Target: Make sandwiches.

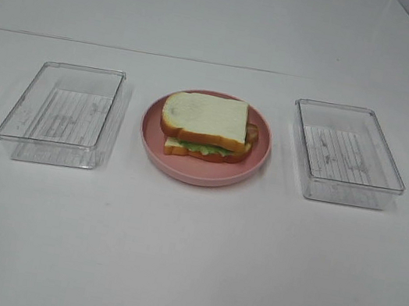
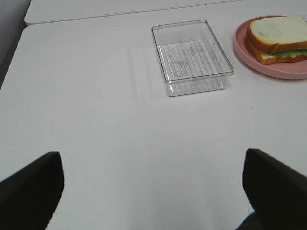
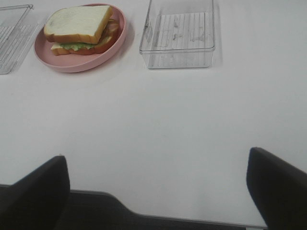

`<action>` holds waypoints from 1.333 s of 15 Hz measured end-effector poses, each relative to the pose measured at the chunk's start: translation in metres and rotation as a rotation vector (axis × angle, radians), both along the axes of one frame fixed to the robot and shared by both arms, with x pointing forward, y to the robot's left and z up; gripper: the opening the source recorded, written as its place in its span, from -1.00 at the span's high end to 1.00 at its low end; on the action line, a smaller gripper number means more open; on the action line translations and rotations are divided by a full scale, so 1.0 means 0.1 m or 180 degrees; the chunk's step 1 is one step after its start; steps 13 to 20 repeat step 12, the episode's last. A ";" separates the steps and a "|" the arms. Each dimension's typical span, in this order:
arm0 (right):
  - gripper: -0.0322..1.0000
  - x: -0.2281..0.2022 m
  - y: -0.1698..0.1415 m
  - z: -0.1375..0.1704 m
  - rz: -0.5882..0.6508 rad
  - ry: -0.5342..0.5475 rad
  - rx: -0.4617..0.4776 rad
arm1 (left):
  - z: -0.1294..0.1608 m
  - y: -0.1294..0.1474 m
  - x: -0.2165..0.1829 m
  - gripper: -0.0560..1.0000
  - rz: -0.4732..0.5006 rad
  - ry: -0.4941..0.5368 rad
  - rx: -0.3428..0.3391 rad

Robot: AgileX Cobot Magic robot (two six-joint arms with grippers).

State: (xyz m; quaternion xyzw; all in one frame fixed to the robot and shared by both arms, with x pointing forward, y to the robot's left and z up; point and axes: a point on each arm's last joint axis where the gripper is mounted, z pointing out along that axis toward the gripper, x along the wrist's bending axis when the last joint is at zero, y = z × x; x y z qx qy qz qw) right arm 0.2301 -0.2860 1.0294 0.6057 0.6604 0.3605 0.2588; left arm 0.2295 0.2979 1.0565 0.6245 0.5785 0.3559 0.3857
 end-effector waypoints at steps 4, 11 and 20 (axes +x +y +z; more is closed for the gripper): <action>-0.91 0.00 0.00 0.00 0.0000 0.0000 0.0000 | 0.00 0.00 0.00 -0.86 -0.0002 0.0000 -0.0003; -0.91 0.00 0.00 0.00 0.0000 0.0000 0.0000 | 0.00 0.00 0.00 -0.86 -0.0002 0.0000 -0.0003; -0.91 0.00 0.00 0.00 0.0000 0.0000 0.0000 | 0.00 0.00 0.00 -0.86 -0.0002 0.0000 -0.0003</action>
